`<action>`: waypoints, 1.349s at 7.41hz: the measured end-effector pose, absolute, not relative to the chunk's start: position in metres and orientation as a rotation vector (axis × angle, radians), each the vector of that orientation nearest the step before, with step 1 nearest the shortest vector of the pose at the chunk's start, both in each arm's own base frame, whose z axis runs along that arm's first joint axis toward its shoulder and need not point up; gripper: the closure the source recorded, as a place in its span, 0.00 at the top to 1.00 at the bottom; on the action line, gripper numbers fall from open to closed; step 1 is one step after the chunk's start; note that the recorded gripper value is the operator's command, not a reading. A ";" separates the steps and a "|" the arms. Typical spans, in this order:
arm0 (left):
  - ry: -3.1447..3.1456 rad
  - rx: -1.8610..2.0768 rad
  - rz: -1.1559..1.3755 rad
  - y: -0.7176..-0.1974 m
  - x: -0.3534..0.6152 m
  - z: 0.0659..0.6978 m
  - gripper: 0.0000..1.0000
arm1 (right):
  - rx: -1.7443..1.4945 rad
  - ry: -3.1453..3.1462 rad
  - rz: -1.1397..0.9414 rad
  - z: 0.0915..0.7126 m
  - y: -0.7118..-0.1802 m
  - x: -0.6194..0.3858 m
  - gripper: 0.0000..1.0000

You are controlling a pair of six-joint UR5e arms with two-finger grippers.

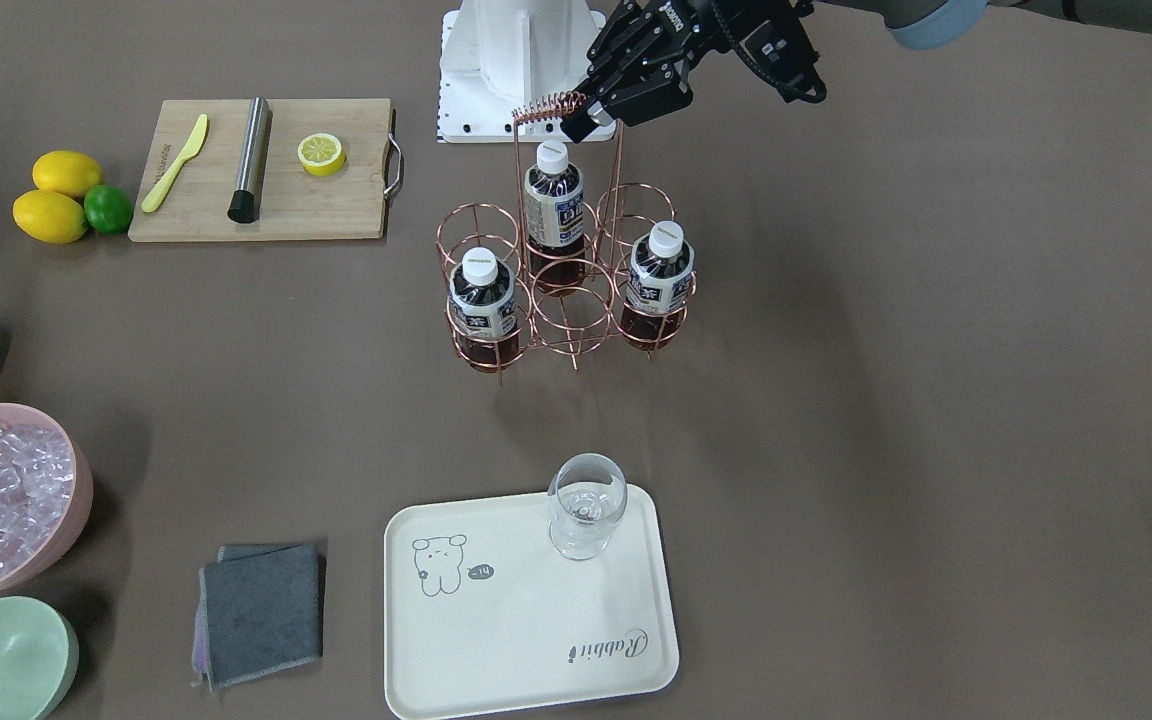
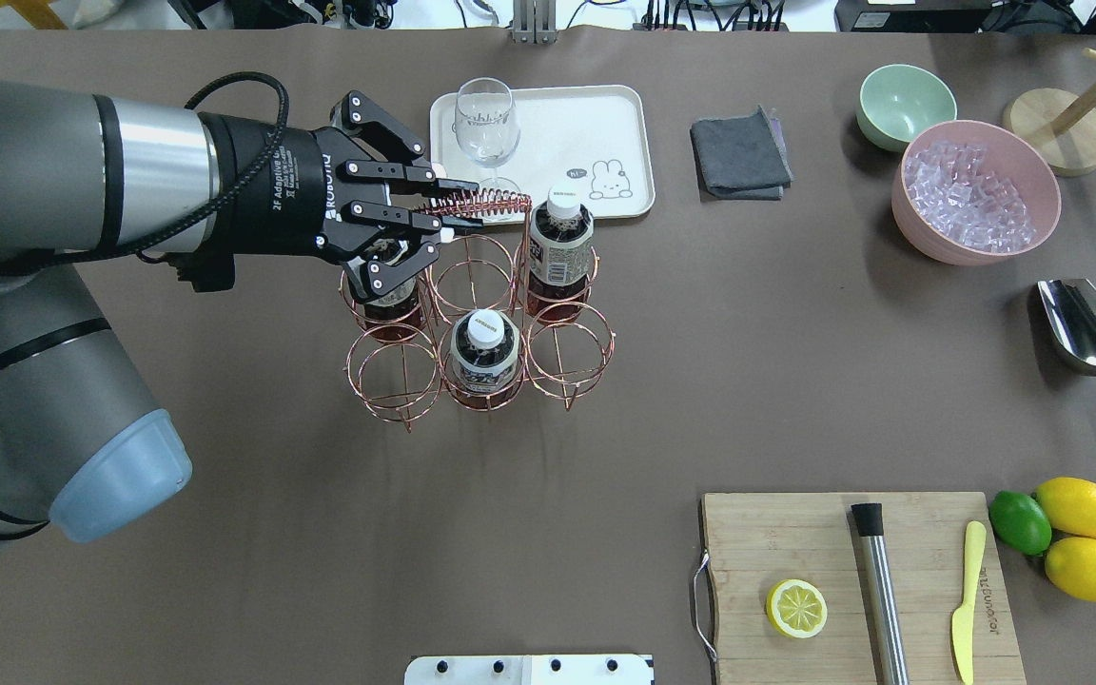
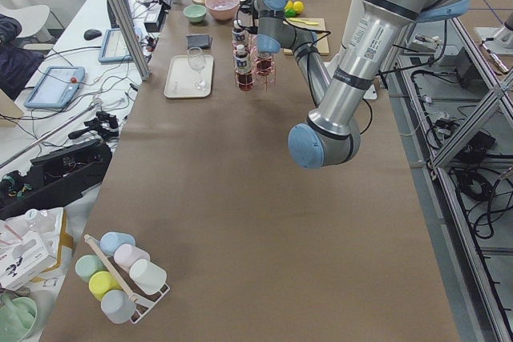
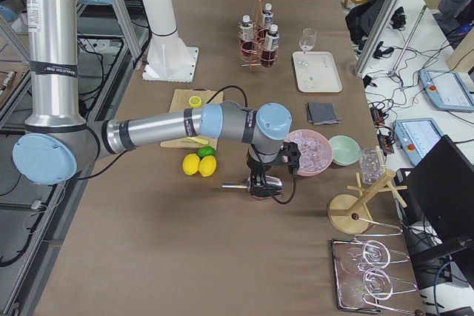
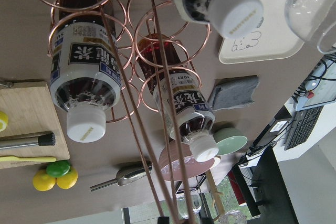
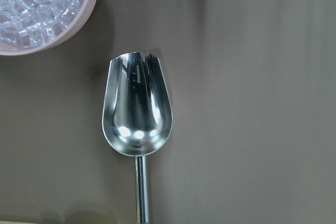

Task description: Take tea from basket to plate

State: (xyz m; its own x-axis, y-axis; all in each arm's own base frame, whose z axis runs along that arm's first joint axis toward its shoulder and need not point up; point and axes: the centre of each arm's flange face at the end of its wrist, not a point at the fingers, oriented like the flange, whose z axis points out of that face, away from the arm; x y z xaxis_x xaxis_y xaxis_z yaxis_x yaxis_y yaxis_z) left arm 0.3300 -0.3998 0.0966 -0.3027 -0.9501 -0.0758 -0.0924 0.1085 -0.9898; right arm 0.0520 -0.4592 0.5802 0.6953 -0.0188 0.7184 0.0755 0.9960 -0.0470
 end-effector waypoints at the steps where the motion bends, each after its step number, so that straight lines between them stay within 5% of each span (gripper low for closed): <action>1: 1.537 -1.103 -1.317 -0.395 0.335 0.097 0.00 | -0.054 -0.798 -0.063 0.583 -0.462 0.052 0.99; 10: 1.401 -1.312 -1.328 -0.354 0.372 0.109 0.00 | -0.022 -0.705 -0.107 0.602 -0.452 0.060 0.99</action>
